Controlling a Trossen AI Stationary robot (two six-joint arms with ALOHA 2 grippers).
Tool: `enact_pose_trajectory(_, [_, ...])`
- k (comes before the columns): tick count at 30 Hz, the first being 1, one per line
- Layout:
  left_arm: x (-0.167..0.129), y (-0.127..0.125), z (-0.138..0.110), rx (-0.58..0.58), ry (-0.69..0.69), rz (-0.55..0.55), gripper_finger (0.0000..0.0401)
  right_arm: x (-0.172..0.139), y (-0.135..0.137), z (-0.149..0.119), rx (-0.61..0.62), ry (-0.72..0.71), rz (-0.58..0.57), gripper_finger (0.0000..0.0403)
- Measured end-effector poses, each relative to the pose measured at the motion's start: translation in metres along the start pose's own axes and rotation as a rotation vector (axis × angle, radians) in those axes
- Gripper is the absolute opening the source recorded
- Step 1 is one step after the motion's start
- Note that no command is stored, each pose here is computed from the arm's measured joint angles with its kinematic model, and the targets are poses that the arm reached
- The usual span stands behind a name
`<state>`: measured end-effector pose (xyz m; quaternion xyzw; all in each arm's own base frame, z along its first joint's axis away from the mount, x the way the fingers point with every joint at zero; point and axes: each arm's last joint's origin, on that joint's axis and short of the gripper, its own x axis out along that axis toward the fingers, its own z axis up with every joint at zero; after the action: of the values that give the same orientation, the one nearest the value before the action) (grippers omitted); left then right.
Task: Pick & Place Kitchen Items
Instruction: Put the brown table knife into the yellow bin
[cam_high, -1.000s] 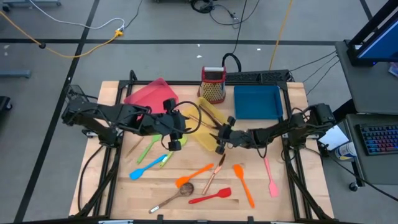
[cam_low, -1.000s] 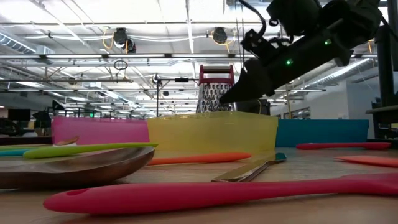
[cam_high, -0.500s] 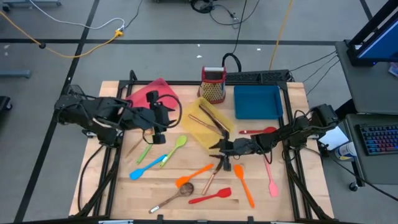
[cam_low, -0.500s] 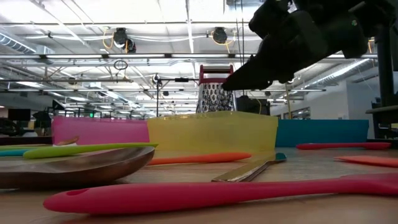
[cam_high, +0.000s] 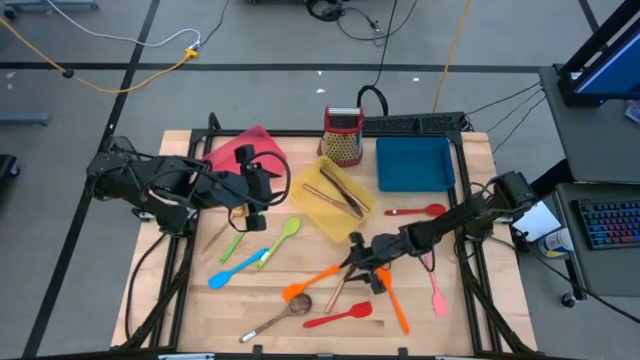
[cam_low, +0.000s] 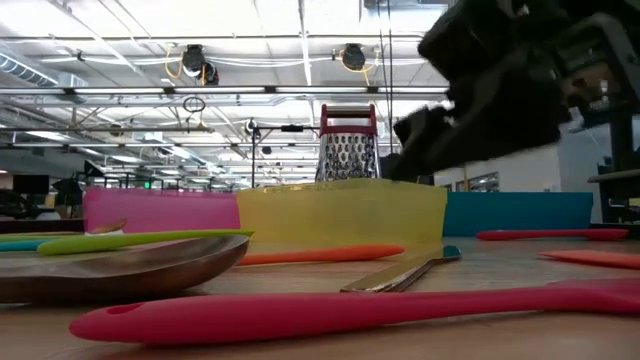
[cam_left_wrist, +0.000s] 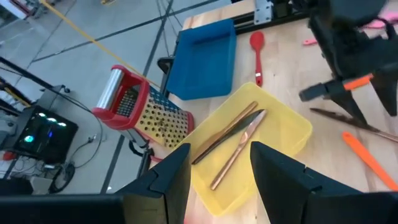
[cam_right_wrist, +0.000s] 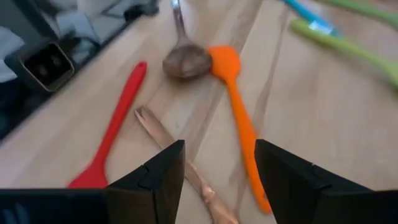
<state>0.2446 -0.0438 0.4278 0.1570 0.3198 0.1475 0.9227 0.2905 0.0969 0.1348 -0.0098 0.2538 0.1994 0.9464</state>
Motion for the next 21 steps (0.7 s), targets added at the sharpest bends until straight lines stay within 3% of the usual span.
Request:
enact_pose_trajectory(10, [0.000,0.001,0.000,-0.026,-0.001,0.042,0.0172,0.032,-0.002,-0.015,-0.062,0.133,0.078,0.0183])
enact_pose_trajectory(16, [0.000,0.001,0.000,-0.028,0.004,0.042,0.0172,0.039,-0.003,-0.021,-0.145,0.174,0.085,0.0182])
enact_pose_trajectory(21, [0.000,0.001,0.000,-0.027,0.005,0.042,0.0172,0.039,-0.010,-0.027,-0.133,0.216,0.076,0.0169])
